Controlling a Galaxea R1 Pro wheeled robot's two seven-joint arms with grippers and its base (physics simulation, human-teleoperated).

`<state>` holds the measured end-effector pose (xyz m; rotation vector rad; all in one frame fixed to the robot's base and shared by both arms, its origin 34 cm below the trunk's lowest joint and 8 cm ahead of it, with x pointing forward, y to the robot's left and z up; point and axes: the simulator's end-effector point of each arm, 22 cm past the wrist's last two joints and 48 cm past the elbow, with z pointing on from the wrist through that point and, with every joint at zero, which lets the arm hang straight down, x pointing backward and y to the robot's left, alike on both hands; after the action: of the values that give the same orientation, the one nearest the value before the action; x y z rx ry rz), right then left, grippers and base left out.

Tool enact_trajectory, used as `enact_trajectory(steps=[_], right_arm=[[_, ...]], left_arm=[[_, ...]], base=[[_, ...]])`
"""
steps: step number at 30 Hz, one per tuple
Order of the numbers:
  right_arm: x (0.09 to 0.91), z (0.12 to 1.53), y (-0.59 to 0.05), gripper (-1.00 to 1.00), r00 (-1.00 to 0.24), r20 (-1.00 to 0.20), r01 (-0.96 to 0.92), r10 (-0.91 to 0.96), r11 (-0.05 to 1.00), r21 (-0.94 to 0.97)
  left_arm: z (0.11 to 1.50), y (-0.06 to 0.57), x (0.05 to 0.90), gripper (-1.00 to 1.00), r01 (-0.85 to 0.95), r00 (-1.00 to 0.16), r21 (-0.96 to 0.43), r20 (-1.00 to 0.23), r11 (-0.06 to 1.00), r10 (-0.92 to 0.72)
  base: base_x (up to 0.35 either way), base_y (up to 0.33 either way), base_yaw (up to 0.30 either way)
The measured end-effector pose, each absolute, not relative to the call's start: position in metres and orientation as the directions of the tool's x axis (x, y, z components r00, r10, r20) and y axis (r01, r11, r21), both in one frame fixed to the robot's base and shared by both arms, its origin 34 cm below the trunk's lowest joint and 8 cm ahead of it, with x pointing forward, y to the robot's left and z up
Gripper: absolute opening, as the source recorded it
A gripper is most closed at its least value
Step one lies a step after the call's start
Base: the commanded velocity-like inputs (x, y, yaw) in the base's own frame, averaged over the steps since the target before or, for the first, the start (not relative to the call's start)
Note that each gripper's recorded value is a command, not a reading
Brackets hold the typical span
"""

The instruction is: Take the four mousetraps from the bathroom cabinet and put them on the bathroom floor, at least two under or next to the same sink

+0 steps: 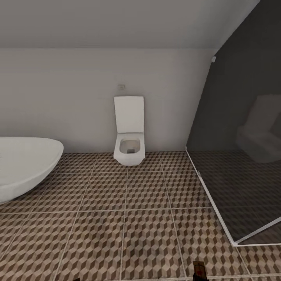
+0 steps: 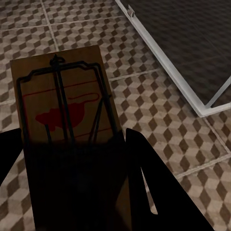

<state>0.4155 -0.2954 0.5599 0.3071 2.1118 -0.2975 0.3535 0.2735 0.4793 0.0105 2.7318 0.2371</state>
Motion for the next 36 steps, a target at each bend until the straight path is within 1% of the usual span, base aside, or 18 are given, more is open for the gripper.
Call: enact_trajectory(steps=[9,30,36], right_arm=[[0.4153,0.5599,-0.2954,-1.00,-0.520,-0.848,0.332,0.102,0.939,-0.091],[0.4152,0.5599,-0.2951,-1.00,-0.520,-0.848,0.331,0.101,0.939,-0.091],[0.4152,0.5597,-0.2952,-1.00,-0.520,-0.848,0.331,0.102,0.939,-0.091]], left_arm=[[0.4795,0.2735,0.3536,-1.00,-0.026,-0.921,0.167,-0.387,0.986,0.041],[0.4795,0.2736,0.3535,-1.00,-0.027,-0.921,0.167,-0.388,0.986,0.041],[0.4793,0.2734,0.3535,-1.00,-0.026,-0.921,0.167,-0.387,0.986,0.041]], base=[[0.040,0.001,0.000],[0.200,0.101,0.000],[0.038,0.017,0.000]])
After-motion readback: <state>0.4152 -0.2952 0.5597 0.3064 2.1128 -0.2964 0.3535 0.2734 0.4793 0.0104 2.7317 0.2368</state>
